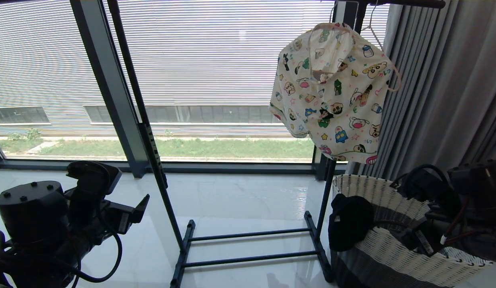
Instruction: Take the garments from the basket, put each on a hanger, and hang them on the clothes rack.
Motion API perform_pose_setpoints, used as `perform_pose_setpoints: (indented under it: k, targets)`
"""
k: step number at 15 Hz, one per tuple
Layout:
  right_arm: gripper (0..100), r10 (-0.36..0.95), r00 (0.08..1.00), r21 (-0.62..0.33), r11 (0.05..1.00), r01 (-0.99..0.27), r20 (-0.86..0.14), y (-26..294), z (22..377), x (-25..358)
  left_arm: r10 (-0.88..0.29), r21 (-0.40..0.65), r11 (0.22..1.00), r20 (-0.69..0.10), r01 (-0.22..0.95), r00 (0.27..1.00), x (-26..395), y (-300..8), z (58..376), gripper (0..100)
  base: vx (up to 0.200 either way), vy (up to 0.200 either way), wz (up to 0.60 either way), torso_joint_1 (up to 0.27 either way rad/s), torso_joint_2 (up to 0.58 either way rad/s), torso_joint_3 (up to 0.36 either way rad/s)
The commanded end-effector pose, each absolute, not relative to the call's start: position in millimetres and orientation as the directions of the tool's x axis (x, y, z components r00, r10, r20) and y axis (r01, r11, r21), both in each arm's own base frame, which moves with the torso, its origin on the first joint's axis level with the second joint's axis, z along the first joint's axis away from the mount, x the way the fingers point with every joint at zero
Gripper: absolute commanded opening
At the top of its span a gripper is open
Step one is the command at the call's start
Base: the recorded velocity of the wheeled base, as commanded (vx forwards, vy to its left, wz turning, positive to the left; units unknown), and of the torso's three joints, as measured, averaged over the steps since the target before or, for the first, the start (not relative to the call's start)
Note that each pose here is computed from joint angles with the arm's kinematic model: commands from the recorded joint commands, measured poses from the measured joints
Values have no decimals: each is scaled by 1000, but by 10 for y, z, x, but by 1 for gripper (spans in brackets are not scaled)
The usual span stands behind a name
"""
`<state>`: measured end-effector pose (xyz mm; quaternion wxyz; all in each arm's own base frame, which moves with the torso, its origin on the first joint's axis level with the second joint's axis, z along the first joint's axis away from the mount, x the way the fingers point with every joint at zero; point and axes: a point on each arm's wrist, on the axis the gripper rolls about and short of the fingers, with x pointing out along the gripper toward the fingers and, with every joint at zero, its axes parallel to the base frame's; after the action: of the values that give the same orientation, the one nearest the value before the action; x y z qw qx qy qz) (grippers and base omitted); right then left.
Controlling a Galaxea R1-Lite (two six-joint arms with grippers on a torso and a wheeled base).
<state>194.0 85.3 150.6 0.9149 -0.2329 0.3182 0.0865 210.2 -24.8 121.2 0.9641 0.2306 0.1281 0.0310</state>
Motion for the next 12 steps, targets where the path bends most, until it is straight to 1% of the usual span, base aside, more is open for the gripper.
perform_pose_setpoints:
  k: [1, 2, 4, 8, 12]
  targets:
    - [100, -6, 745, -388, 856, -341, -667, 840, 1326, 2129, 119, 440, 898, -232, -5, 965, 2121, -250, 1213, 100, 200, 0, 0, 2, 12, 2]
    - [100, -18, 735, -408, 840, -356, -678, 825, 1240, 2228, 117, 437, 900, -236, -3, 965, 2124, -250, 1205, 100, 200, 0, 0, 2, 17, 2]
    - [100, -6, 722, -412, 825, -387, -692, 832, 1081, 2416, 116, 435, 900, -239, 0, 964, 2130, -252, 1197, 100, 200, 0, 0, 2, 0, 2]
    - [100, 8, 676, -394, 807, -439, -737, 938, 822, 2706, 115, 434, 901, -239, 1, 964, 2134, -256, 1196, 100, 0, 0, 0, 0, 0, 0]
    - [100, -6, 685, -399, 816, -418, -729, 995, 668, 3008, 115, 434, 901, -241, 1, 964, 2136, -256, 1193, 100, 0, 0, 0, 0, 0, 0]
